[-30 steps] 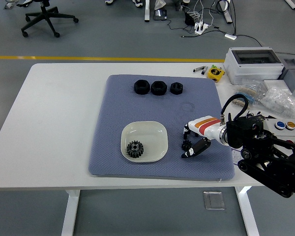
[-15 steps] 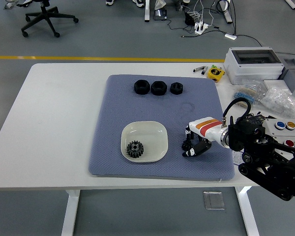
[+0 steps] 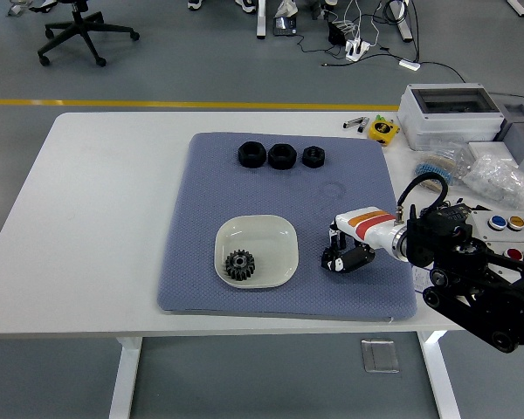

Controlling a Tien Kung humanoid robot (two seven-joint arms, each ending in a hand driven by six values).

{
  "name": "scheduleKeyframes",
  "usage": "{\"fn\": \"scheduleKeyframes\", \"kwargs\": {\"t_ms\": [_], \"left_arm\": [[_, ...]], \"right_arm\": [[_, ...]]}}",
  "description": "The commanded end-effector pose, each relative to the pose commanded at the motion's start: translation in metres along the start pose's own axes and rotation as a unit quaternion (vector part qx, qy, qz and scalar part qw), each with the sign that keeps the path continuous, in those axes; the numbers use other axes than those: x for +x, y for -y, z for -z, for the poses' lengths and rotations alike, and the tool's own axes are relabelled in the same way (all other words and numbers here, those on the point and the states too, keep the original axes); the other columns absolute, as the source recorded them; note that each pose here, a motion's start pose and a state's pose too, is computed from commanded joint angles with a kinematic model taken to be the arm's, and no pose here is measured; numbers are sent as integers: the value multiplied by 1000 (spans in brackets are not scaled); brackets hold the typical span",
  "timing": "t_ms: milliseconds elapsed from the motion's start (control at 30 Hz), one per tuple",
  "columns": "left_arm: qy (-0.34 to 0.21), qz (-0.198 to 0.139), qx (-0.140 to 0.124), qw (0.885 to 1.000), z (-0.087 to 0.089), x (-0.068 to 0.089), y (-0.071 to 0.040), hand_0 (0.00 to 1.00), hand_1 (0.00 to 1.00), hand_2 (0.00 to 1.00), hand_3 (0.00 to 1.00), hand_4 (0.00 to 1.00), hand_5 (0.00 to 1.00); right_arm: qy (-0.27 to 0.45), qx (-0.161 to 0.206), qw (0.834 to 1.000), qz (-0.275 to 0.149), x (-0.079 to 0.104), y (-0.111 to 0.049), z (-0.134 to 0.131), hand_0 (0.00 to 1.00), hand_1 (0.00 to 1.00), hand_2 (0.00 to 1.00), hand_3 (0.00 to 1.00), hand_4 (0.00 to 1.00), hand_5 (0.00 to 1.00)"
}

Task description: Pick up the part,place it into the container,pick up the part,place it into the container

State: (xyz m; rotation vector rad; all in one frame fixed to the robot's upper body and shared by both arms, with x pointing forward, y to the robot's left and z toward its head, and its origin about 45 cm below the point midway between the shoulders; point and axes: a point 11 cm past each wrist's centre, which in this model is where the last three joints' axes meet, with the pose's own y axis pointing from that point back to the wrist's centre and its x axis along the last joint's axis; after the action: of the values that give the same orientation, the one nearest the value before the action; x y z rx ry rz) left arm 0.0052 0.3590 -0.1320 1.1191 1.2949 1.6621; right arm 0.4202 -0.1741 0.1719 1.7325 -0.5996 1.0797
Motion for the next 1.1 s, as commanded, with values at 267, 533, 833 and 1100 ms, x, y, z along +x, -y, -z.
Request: {"fn": "scheduleKeyframes", "kwargs": {"t_ms": [267, 533, 833, 1100], "left_arm": [[-1, 1, 1, 1000, 1, 0, 0, 846, 801, 837, 607, 537, 798], [-3, 1, -1, 1000, 2, 1, 0, 845, 801, 836, 607, 537, 800], [-5, 2, -3, 1000, 1, 1, 0, 845, 801, 836, 606, 539, 800], [-4, 1, -1, 1000, 2, 2, 0, 845, 801, 836, 606, 539, 799]], "right_arm": [[13, 9, 1000, -3, 3, -2, 3, 25, 157, 357, 399, 737, 542], [18, 24, 999, -18, 11, -4, 9, 2, 97, 279, 346, 733, 537], [16, 49, 997, -49, 30, -7, 25, 2, 92, 256, 325, 734, 541], [8, 109, 988, -110, 60, -9, 69, 2, 94, 255, 324, 735, 544]]}}
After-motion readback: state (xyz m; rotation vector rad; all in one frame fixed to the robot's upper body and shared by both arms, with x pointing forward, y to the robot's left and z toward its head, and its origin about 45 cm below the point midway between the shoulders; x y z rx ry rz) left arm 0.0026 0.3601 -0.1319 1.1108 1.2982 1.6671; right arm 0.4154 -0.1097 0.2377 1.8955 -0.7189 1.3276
